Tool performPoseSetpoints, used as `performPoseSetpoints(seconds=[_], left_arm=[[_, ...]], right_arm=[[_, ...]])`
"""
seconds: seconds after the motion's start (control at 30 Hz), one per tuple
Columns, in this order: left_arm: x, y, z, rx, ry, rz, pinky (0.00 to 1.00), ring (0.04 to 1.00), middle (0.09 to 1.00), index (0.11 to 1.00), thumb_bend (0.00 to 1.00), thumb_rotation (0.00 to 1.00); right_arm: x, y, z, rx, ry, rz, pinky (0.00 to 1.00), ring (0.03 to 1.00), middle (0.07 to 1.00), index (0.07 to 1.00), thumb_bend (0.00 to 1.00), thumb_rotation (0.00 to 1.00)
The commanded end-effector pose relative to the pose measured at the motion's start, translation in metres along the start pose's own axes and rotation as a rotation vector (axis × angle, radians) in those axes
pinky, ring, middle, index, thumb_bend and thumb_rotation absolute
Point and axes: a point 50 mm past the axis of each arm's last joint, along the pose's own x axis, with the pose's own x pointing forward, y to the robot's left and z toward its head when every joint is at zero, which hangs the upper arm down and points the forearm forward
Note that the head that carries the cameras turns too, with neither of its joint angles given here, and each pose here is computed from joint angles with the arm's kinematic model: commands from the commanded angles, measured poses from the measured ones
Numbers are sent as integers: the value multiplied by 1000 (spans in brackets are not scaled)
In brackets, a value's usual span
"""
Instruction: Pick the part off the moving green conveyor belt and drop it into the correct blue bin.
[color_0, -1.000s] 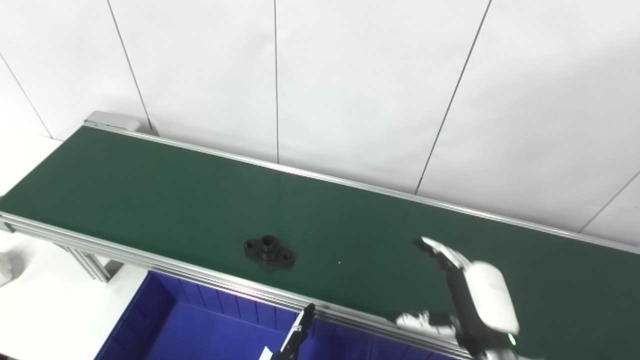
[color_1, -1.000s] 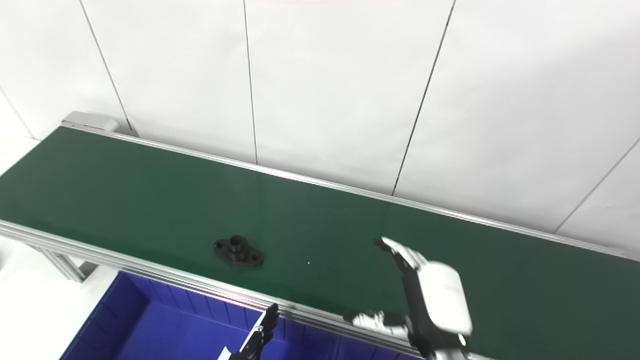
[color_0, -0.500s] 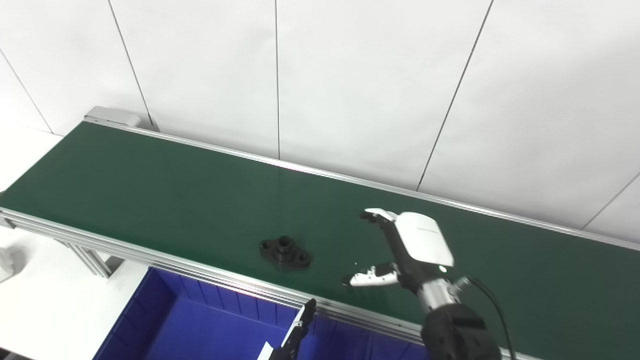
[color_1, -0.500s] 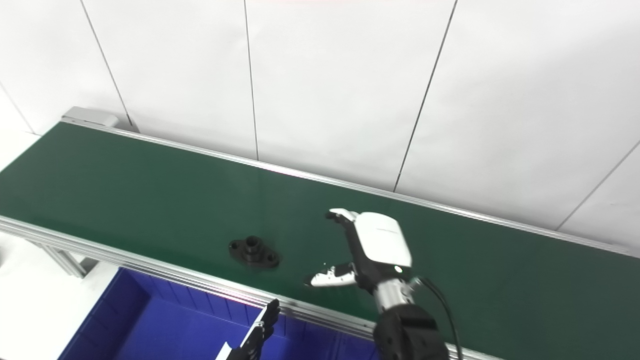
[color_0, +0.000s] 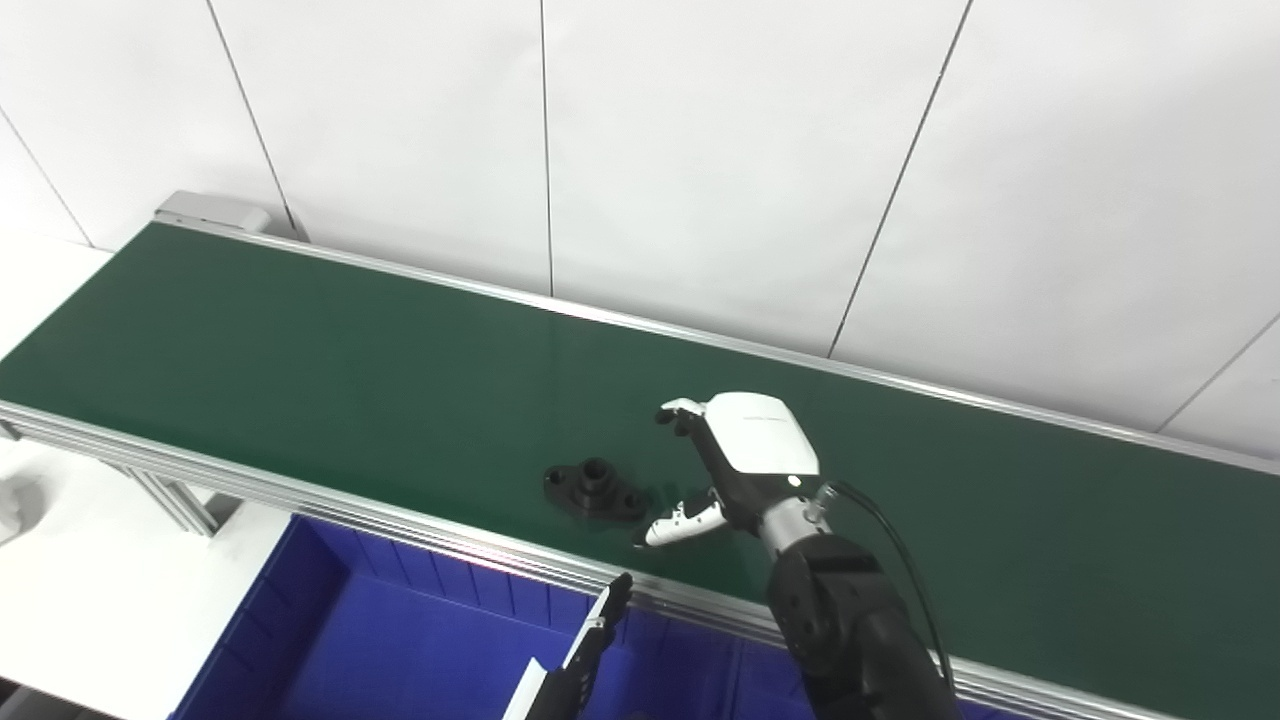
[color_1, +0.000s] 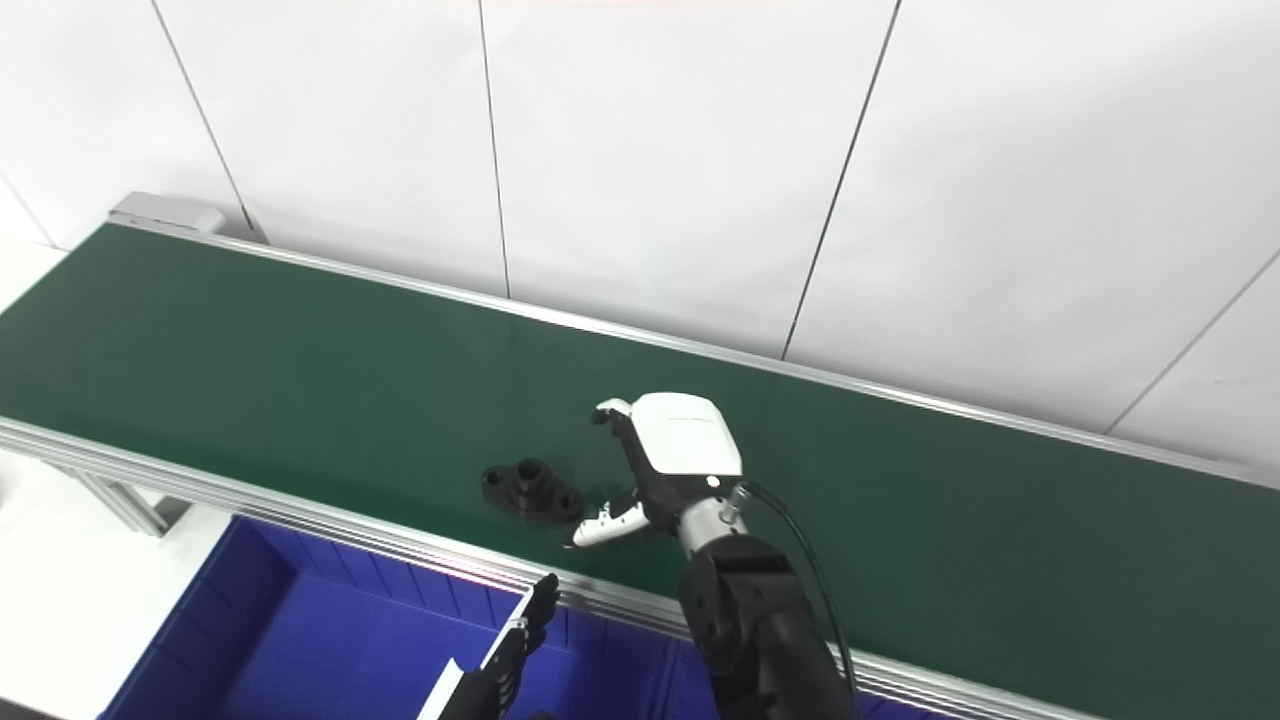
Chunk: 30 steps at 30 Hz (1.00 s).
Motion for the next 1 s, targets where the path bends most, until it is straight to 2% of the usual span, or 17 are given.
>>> performPoseSetpoints(seconds=[0.0, 0.17, 0.27, 0.43, 0.53, 0.57, 0.6, 0.63, 0.7, 0.83, 0.97], left_arm=[[6, -36, 21, -88, -61, -3, 1000, 1000, 1000, 1000, 793, 861], [6, -41, 23, -89, -66, -2, 1000, 1000, 1000, 1000, 789, 863], [5, -45, 25, -91, -72, -3, 1000, 1000, 1000, 1000, 774, 859], [4, -51, 28, -98, -73, -4, 1000, 1000, 1000, 1000, 754, 852], [3, -52, 29, -100, -74, -9, 1000, 1000, 1000, 1000, 748, 851], [3, -53, 29, -101, -74, -11, 1000, 1000, 1000, 1000, 744, 849], [2, -53, 30, -101, -74, -11, 1000, 1000, 1000, 1000, 742, 849], [2, -54, 31, -99, -73, -11, 1000, 1000, 1000, 1000, 738, 846], [0, -54, 32, -92, -71, -11, 1000, 1000, 1000, 1000, 737, 850], [-1, -55, 34, -88, -78, -12, 1000, 1000, 1000, 1000, 724, 848], [-1, -55, 34, -103, -75, -13, 1000, 1000, 1000, 1000, 727, 831]], right_arm=[[10, -20, 16, 9, -19, -63, 553, 643, 705, 780, 960, 357], [17, -11, 19, 20, -7, -14, 596, 663, 698, 783, 942, 361], [20, -4, 17, 38, -7, 3, 530, 608, 643, 776, 936, 345], [26, 8, 15, 72, -3, 31, 437, 520, 606, 766, 911, 331], [27, 14, 12, 98, -3, 40, 375, 457, 558, 752, 837, 298], [27, 17, 11, 106, 2, 45, 281, 354, 464, 725, 718, 245], [26, 21, 8, 108, 5, 46, 248, 319, 432, 715, 677, 227], [26, 27, 5, 104, 11, 41, 221, 287, 397, 607, 592, 182], [23, 36, -1, 87, 33, 17, 194, 257, 459, 508, 537, 30], [18, 51, -8, 56, 66, -36, 162, 221, 470, 488, 526, 1], [14, 57, -8, 40, 89, -75, 133, 191, 470, 487, 525, 0]])
